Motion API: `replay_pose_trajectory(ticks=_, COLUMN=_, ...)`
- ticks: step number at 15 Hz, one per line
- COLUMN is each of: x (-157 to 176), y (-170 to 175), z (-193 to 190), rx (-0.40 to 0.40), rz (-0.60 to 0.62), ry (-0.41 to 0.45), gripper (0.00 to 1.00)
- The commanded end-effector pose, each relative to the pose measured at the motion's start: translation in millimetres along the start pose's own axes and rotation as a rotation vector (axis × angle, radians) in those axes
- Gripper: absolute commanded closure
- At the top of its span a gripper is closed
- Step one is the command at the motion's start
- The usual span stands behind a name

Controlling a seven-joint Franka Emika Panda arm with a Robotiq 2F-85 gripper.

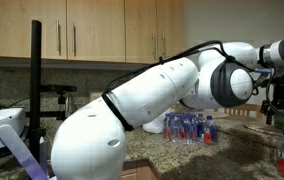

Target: Move the water bottles to the left

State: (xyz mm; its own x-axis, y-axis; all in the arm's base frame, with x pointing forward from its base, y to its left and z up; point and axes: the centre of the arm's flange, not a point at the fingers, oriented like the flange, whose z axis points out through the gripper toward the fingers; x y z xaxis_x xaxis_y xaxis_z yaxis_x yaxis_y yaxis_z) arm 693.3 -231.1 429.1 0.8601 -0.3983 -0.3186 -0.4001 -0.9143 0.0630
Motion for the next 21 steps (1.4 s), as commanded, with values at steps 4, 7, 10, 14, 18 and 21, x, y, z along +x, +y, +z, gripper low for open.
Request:
replay_pose_trajectory(ticks=4, x=2, y=17, z=14, rx=-0.021, rz=-0.084, ry=-0.035, gripper=0.0)
replay_pose_trajectory(ticks=7, x=3, y=20, z=18, rx=-0.026, rz=-0.112, ry=-0.046, gripper=0.0)
replay_pose_trajectory(ticks=10, x=2, y=20, z=20, rx=-0.033, rz=-0.137, ry=-0.034, gripper=0.0)
replay_pose_trajectory(ticks=14, x=0, y=13, z=17, rx=-0.04, rz=-0.17, ry=-0.027, gripper=0.33)
replay_pose_trajectory(ticks=18, x=2, y=3, z=18, rx=-0.045, rz=-0.202, ry=-0.03, gripper=0.61)
replay_pose_trajectory(ticks=21, x=-1, y=6, z=19, rx=-0.045, rz=-0.211, ry=-0.021, gripper=0.8)
